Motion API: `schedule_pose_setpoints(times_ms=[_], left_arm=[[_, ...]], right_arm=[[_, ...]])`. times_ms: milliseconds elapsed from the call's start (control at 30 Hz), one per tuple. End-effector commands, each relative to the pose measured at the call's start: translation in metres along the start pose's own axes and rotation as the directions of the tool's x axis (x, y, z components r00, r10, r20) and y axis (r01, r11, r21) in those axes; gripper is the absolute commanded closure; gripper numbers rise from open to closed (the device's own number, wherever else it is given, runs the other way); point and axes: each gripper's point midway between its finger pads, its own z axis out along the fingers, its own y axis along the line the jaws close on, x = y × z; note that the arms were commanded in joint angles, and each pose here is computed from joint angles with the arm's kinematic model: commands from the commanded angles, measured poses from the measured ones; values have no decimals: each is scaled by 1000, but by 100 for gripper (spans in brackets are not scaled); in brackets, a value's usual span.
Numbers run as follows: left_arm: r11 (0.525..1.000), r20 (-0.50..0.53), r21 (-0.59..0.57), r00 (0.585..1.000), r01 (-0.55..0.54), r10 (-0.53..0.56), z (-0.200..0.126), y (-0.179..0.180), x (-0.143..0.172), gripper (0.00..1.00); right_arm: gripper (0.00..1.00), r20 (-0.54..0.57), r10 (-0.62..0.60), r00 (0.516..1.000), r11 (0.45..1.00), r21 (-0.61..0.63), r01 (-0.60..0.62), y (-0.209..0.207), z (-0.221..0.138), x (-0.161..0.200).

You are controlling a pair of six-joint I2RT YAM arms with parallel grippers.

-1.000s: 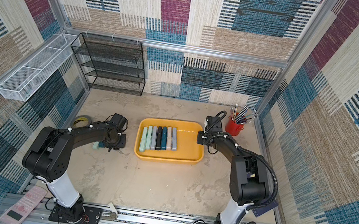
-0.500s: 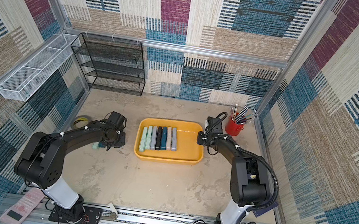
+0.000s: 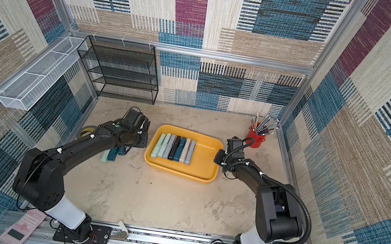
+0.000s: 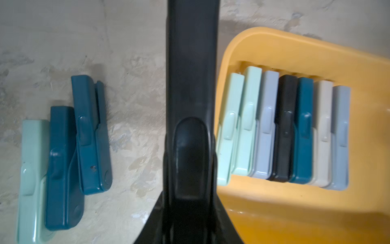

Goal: Put the pruning pliers into the storage box
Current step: Adjust the storage box at the center of the board, then place the pruning pliers in the storage box.

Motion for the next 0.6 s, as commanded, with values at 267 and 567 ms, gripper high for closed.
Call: schedule_pose_setpoints(times_ms=[267, 567], left_arm=[[971, 3, 173, 986, -165, 167, 8, -94, -5, 85], [929, -27, 267, 962, -256, 273, 15, -150, 19, 85]], right_arm=[[90, 71, 240, 968, 969, -77, -235, 37, -8, 14], [52, 163, 144, 976, 989, -43, -139, 38, -27, -13]])
